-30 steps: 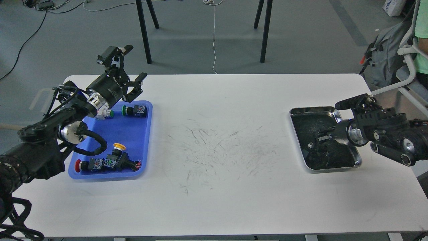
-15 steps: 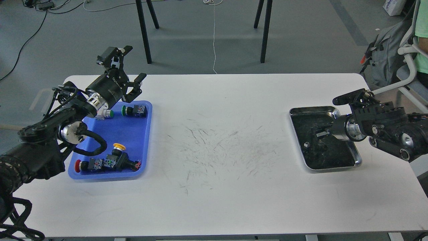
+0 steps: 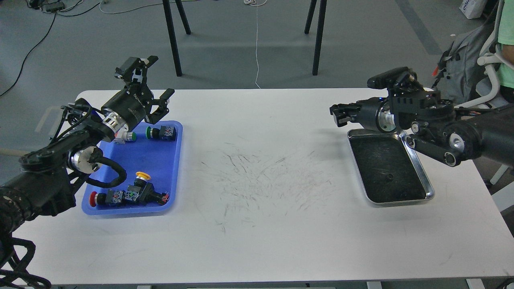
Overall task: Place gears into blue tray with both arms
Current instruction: 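Carry the gear to the table center and open the right gripper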
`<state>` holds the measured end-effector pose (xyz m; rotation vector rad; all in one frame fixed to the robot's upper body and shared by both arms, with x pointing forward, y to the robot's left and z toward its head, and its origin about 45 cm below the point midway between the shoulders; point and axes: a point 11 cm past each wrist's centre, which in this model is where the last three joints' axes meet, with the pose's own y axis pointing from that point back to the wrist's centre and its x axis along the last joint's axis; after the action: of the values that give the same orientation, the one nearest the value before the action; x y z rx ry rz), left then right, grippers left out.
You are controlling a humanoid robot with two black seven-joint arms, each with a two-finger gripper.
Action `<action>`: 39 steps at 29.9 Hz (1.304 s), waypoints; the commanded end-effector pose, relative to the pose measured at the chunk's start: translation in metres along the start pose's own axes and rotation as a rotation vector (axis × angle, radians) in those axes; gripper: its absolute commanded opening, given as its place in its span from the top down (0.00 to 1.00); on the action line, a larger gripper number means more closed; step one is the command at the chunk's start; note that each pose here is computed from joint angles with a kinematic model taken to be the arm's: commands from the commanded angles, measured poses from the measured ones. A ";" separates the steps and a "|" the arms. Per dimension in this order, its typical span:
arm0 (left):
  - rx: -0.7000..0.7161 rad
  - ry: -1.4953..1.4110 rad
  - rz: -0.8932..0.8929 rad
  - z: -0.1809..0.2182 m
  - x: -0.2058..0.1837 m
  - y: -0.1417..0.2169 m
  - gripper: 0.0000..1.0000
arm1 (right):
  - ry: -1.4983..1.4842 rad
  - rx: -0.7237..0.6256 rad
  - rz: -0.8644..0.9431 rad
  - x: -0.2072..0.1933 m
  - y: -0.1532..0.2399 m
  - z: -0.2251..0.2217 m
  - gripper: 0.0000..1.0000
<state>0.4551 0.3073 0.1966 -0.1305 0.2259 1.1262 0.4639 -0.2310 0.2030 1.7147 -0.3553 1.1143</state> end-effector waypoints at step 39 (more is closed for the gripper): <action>-0.007 -0.016 0.016 0.008 0.009 0.004 0.00 | 0.291 0.541 0.106 -0.106 -0.050 -0.183 0.99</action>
<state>0.4561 0.3172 0.2014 -0.1261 0.2112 1.1412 0.3461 -0.0787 0.0966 1.9761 0.0494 1.6134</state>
